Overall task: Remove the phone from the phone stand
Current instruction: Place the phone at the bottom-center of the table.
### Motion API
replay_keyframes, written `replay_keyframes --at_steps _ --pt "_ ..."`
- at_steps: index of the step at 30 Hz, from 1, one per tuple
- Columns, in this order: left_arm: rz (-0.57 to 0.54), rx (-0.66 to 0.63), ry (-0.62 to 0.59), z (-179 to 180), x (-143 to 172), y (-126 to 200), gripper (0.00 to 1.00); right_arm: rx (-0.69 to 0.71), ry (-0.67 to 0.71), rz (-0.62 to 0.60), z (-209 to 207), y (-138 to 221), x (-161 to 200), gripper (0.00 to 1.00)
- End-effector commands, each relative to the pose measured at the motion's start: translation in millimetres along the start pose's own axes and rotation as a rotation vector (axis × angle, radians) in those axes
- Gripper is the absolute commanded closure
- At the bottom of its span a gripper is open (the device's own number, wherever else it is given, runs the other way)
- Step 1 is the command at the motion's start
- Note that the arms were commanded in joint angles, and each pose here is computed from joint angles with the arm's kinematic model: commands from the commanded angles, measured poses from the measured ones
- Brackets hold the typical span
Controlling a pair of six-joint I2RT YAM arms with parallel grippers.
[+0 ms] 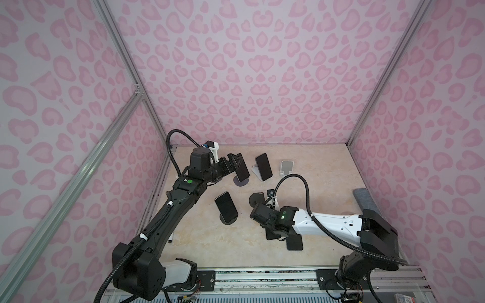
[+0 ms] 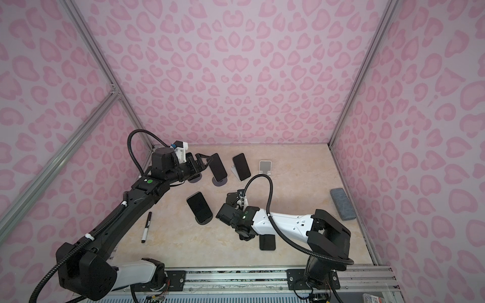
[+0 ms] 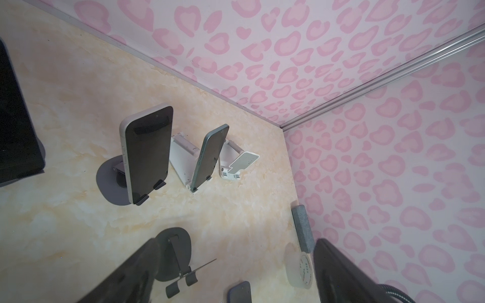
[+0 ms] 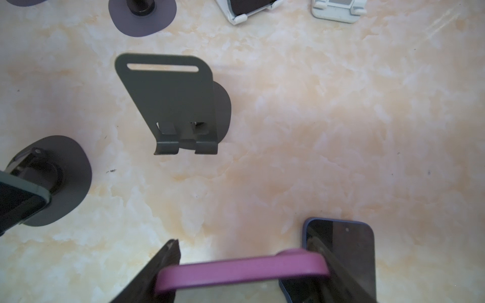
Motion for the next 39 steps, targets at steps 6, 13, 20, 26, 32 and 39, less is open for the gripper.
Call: replay_keyframes --at_steps 6,13,20,26,32,39 --pt "-0.013 0.021 0.000 -4 -3 3 0.06 -0.006 -0.042 0.049 -6 -12 7 0.29" --pt "-0.013 0.026 0.001 -4 -4 3 0.06 0.004 -0.063 0.059 -11 -18 12 0.29" --pt "-0.009 0.027 0.005 -4 -3 2 0.06 0.000 -0.068 0.081 -11 -24 21 0.29" --pt "-0.006 0.020 0.004 -2 -2 1 0.06 -0.008 -0.070 0.094 -10 -28 26 0.29" --pt "-0.011 0.038 0.006 -5 -3 3 0.06 -0.006 -0.070 0.115 -7 -32 33 0.29" --pt "0.002 0.033 0.015 -2 -2 -1 0.06 -0.006 -0.088 0.128 -6 -36 40 0.30"
Point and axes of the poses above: each gripper's point midway between its finger pads, its own y axis back along the fingers, its own z axis along the line the jaws close on, x = y × z, the point moved 9 cm from there along y, back along the fingers, and after that the axes turned 9 degrees about -y, right-handed, at the moved point
